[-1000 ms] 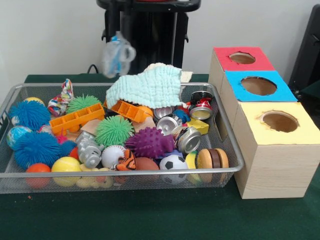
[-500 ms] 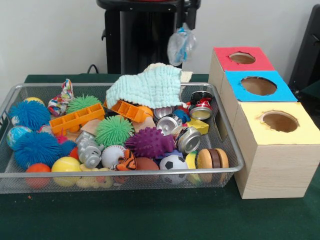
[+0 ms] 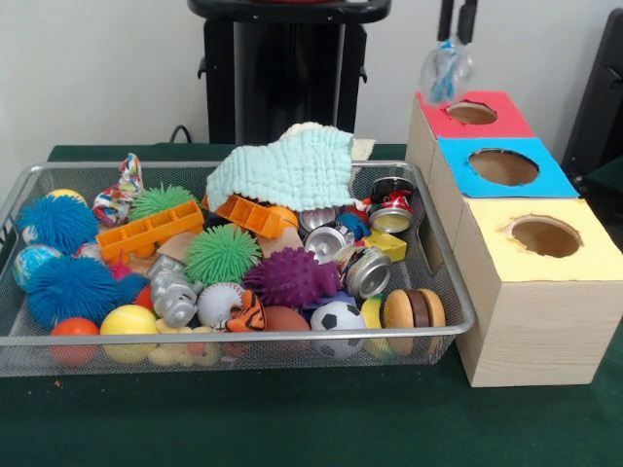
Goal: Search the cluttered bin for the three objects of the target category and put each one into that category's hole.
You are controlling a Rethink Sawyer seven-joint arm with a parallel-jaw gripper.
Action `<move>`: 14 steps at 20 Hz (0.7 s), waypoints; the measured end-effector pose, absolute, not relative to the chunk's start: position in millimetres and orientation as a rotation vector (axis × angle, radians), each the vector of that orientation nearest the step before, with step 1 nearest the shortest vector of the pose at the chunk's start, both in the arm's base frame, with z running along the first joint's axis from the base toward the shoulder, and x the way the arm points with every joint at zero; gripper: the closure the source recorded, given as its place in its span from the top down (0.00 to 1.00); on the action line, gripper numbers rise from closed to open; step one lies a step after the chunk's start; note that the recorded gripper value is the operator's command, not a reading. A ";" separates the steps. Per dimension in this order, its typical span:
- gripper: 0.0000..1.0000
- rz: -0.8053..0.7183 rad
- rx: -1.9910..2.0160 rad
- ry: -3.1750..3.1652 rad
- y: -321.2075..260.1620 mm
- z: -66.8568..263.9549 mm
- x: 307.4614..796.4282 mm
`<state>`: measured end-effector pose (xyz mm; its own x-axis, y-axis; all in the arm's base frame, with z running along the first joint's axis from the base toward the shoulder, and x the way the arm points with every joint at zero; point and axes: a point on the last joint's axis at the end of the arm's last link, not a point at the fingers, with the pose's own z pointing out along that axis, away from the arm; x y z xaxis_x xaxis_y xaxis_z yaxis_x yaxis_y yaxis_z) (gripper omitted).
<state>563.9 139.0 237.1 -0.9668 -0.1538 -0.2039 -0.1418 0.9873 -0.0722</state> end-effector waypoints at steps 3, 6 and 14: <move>0.00 -0.079 -0.181 2.923 168.7 236.3 555.0; 0.00 -0.072 -0.145 2.928 184.8 233.2 551.2; 0.00 -0.081 -0.070 2.968 192.3 210.4 550.2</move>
<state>550.2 192.3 210.4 -0.9841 -0.0511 -0.1698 -0.0417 0.9974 -0.0583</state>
